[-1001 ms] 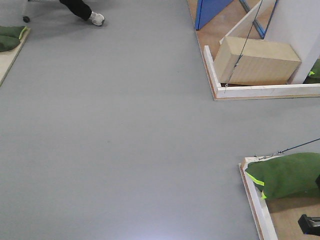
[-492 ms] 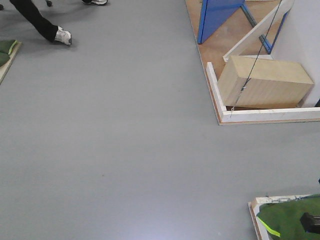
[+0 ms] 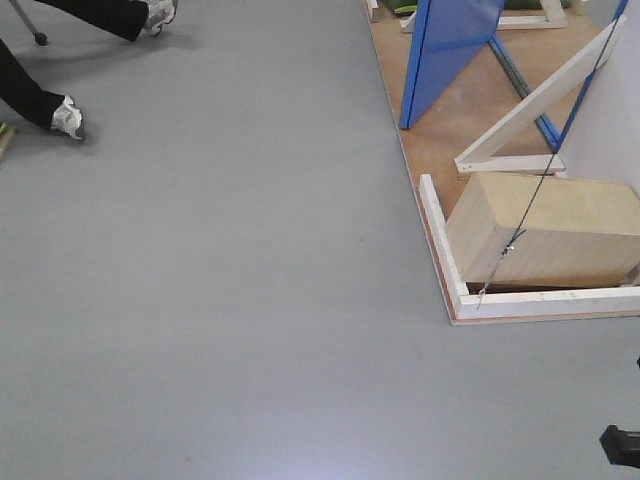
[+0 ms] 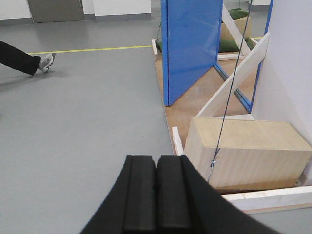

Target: Move to blue door and open it

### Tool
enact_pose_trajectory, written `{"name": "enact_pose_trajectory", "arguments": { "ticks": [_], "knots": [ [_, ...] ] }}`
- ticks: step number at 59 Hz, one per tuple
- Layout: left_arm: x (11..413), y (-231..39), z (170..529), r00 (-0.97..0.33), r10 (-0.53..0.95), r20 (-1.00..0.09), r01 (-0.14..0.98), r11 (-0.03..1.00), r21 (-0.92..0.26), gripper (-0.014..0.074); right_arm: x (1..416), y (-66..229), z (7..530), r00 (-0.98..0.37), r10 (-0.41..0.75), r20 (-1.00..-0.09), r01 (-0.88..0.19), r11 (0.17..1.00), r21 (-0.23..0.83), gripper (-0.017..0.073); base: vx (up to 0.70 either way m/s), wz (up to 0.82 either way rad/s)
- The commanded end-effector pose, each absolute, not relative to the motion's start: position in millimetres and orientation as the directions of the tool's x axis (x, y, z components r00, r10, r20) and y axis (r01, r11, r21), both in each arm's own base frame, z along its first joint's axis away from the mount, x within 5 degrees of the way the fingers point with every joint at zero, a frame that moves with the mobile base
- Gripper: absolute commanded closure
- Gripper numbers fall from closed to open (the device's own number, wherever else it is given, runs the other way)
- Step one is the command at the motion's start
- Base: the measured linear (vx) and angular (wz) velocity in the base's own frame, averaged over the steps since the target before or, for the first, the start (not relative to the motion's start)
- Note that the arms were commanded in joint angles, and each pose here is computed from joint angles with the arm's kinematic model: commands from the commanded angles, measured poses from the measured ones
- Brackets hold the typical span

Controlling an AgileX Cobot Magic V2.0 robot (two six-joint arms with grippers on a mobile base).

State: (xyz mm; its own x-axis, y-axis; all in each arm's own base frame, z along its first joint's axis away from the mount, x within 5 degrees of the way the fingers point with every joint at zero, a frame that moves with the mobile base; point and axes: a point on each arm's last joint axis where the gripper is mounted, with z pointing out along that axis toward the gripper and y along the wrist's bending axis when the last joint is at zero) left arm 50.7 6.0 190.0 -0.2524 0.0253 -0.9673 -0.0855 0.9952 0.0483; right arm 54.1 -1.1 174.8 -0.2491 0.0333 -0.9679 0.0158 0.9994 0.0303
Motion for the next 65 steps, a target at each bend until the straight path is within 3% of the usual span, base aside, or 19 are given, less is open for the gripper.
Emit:
{"name": "enact_pose_trajectory", "arguments": {
  "ticks": [1,65],
  "knots": [
    [49.8,5.5,206.9,-0.132,0.027,-0.991,-0.088,0.995,0.039,0.0521,54.6,-1.2,182.8,-0.156,0.024,-0.988,0.014,1.000,0.022,0.0551,0.51,-0.03],
    [49.8,5.5,206.9,-0.132,0.027,-0.991,-0.088,0.995,0.039,0.0521,54.6,-1.1,182.6,-0.155,0.024,-0.988,0.012,1.000,0.022,0.0551,0.50,0.01]
  ]
}}
